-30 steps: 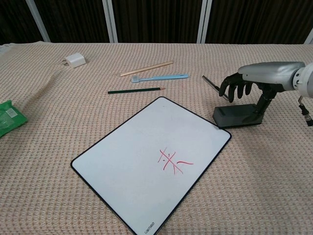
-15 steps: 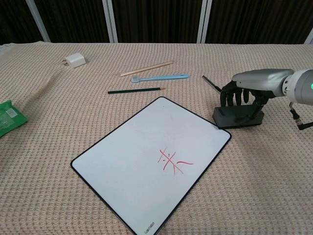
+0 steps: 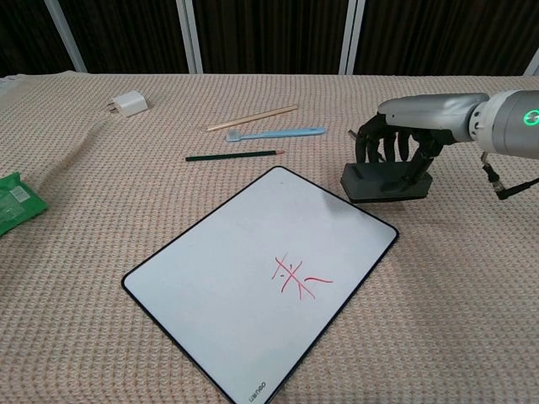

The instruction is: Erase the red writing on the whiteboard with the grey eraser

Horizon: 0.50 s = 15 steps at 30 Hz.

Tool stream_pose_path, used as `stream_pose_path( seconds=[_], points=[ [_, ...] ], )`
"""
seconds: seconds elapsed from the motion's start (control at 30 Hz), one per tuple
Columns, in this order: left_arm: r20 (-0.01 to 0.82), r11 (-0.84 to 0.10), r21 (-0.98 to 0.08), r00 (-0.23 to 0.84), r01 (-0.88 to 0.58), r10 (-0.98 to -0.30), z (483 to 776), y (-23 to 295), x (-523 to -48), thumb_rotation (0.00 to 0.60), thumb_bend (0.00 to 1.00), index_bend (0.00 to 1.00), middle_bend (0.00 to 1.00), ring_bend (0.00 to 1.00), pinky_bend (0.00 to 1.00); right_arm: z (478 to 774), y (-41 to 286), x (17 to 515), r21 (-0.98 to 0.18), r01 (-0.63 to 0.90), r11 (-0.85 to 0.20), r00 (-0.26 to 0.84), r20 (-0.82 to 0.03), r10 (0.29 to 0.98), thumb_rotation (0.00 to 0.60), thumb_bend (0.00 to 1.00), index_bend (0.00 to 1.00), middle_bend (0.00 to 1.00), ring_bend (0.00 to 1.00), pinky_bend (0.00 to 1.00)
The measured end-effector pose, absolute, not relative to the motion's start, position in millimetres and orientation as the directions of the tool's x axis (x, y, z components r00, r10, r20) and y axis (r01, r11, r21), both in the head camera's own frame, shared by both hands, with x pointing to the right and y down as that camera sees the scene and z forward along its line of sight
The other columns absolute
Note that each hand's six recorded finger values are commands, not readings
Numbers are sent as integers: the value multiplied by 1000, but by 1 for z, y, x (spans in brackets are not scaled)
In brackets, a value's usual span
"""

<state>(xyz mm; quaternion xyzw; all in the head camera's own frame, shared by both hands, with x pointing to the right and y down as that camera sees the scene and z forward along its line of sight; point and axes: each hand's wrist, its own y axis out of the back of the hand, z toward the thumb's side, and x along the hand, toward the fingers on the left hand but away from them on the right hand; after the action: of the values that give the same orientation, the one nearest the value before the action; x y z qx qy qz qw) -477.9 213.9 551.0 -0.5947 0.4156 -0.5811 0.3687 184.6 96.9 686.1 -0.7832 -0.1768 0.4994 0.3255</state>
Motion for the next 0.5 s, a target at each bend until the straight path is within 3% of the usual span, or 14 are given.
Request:
stream_pose_path(
  seconds=[0.5],
  points=[
    [384, -382, -922, -20, -66, -923, 549, 213, -480, 600, 476, 135, 10, 0, 0, 688, 141, 105, -709, -95, -699, 549, -623, 558, 600, 388, 501, 489, 433, 421]
  ],
)
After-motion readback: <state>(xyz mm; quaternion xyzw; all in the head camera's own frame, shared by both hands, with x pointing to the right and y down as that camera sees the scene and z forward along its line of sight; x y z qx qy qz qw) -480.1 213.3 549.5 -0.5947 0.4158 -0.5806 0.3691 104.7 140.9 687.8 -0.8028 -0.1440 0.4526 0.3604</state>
